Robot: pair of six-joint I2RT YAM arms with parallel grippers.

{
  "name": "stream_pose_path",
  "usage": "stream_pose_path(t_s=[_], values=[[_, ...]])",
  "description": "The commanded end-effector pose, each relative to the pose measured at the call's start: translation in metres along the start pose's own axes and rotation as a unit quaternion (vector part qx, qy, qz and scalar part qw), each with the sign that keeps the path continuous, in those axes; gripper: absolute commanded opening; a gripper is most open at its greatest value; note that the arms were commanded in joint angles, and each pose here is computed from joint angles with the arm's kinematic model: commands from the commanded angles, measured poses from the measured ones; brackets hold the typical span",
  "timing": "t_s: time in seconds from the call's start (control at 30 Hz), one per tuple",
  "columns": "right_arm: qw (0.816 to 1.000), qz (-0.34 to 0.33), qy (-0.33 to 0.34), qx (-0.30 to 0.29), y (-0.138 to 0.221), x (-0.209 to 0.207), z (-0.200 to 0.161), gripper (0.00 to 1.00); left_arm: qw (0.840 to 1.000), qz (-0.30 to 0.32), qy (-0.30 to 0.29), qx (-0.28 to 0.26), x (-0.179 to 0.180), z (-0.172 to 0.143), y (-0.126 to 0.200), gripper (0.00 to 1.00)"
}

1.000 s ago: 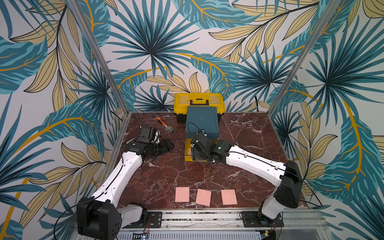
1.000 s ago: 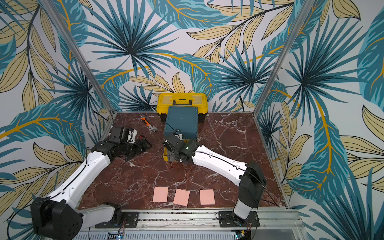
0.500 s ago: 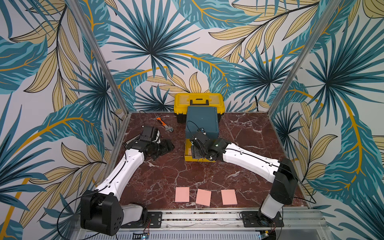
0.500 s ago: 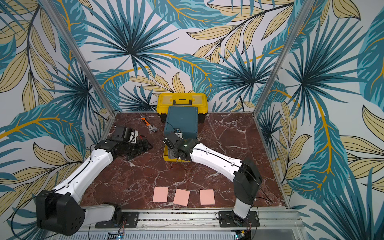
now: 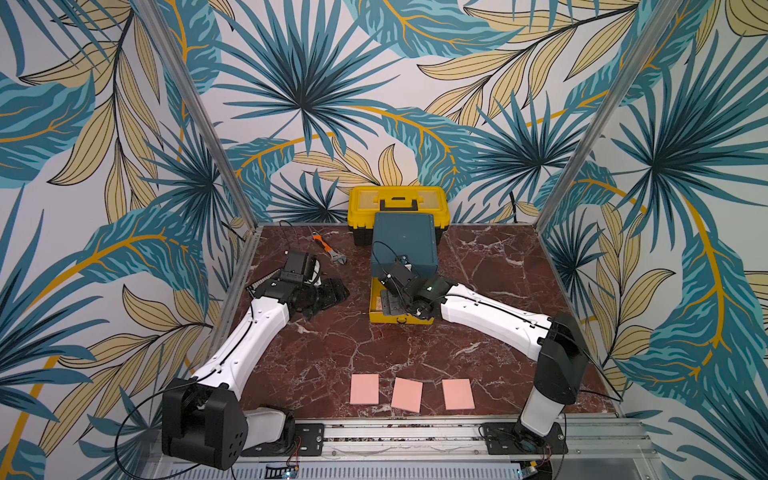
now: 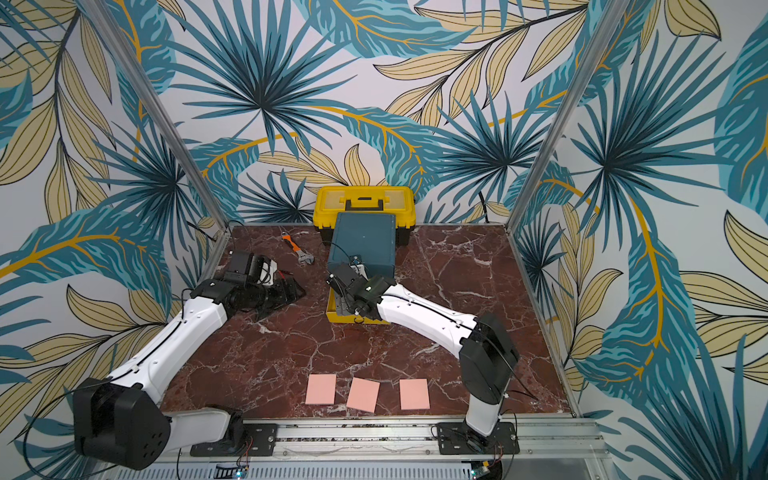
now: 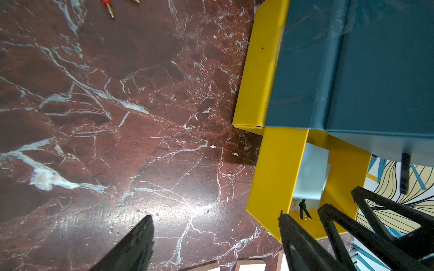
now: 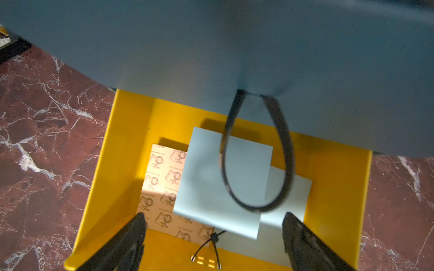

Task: Please put the sticky notes in the drawer by color
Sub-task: Place the sticky notes in the drawer, then close the drawer in the storage box.

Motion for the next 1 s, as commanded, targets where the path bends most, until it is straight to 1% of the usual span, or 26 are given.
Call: stream_pose_path(t_s=[0.0, 0.1, 0.17, 0.33, 0.43, 0.53, 0.6, 0.7, 0.8, 0.97], values=[[1.0, -0.004, -0.011, -0.027, 0.014, -0.005, 0.013, 0.9, 1.0, -0.002, -0.007, -0.01, -0.004, 0.004, 0.001, 0.85], [0.999, 0.0, -0.014, -0.043, 0.029, -0.01, 0.016, 0.86, 1.0, -0.003, -0.006, -0.011, -0.003, 0.004, 0.001, 0.85], [0.999, 0.009, -0.018, -0.05, 0.039, -0.015, 0.015, 0.81, 1.0, -0.004, -0.005, -0.011, -0.003, 0.004, 0.0, 0.85], [0.996, 0.049, -0.024, -0.064, 0.051, -0.024, -0.005, 0.67, 1.0, -0.007, -0.002, -0.012, -0.005, 0.005, 0.001, 0.86], [0.995, 0.071, -0.012, -0.062, 0.052, -0.025, -0.024, 0.57, 1.0, -0.005, 0.001, -0.015, -0.006, 0.006, 0.001, 0.86], [0.997, 0.063, 0.0, -0.047, 0.054, -0.026, -0.045, 0.55, 1.0, 0.006, 0.002, -0.016, -0.007, 0.011, 0.0, 0.87], [0.996, 0.084, 0.009, -0.038, 0.053, -0.021, -0.06, 0.55, 1.0, 0.007, 0.003, -0.017, -0.01, 0.013, 0.0, 0.87], [0.994, 0.108, 0.002, -0.028, 0.051, -0.017, -0.079, 0.55, 1.0, 0.005, 0.008, -0.019, -0.012, 0.015, 0.0, 0.87], [0.993, 0.112, -0.014, -0.024, 0.05, -0.02, -0.092, 0.55, 1.0, 0.001, 0.015, -0.02, -0.012, 0.015, 0.0, 0.87], [0.994, 0.105, -0.032, -0.029, 0.043, -0.024, -0.101, 0.55, 1.0, 0.005, 0.02, -0.014, -0.01, 0.014, -0.002, 0.87]])
Point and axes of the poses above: each gripper's point midway between its finger pads, its own y axis back along the fingers, its own x axis along the line the jaws close on, z = x × y, the point moved 8 cm from there along y, back along the fingers, and after that the axes turned 10 degrees about y, right-handed, at the moved point
